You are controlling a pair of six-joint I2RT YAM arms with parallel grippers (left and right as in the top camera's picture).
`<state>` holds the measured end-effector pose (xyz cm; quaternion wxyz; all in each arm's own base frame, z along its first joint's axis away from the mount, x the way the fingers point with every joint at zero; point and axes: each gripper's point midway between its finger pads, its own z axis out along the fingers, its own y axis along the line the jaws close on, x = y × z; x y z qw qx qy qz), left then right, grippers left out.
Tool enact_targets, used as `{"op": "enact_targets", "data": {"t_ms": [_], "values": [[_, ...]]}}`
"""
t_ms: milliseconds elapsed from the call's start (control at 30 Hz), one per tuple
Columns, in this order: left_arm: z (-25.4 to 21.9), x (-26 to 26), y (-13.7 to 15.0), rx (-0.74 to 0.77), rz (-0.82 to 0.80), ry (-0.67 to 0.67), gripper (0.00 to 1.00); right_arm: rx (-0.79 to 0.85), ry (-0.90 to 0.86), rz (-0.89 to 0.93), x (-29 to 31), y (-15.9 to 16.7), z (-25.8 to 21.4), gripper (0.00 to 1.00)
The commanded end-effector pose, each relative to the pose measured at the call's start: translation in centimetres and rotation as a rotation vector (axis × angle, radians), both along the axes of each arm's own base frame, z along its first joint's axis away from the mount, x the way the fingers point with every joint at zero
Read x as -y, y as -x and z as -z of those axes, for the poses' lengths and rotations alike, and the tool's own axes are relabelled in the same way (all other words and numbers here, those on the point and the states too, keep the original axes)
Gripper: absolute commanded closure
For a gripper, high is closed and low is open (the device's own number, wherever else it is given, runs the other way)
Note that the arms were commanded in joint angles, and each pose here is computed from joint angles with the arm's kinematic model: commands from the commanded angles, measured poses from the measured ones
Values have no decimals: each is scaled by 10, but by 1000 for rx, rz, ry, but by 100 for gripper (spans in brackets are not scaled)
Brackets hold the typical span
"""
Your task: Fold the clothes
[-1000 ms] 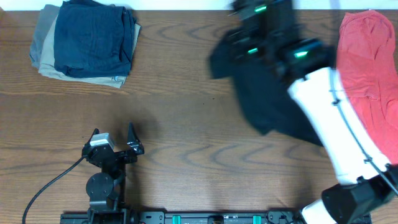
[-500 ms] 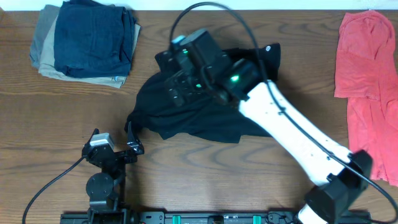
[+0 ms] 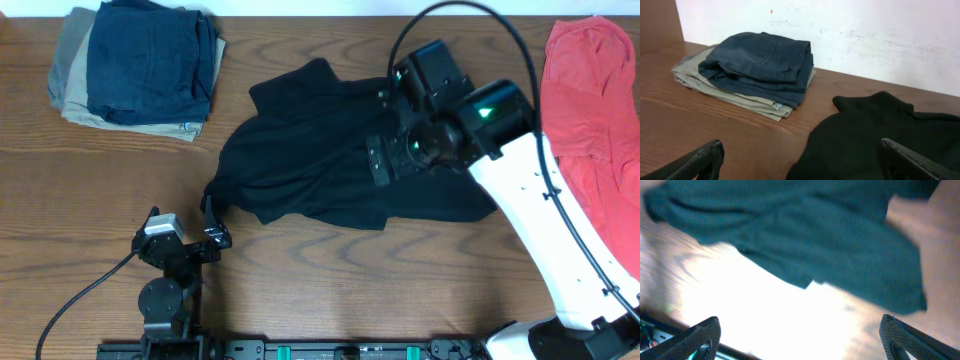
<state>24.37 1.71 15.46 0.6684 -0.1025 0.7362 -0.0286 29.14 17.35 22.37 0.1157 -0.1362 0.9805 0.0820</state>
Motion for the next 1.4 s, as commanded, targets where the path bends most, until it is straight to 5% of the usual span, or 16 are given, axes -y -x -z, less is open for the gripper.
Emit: {"op": "enact_targets", "data": {"t_ms": [0, 367, 533, 1367], "values": [[18, -1, 1, -53, -3, -17, 2, -114, 46, 70, 4, 16, 34, 1], [18, -1, 1, -53, -3, -17, 2, -316, -72, 149, -13, 52, 140, 2], [18, -1, 1, -53, -3, -17, 2, -312, -108, 171, -18, 55, 167, 19], [18, -1, 1, -53, -3, -17, 2, -363, -19, 238, -11, 50, 228, 28]]}}
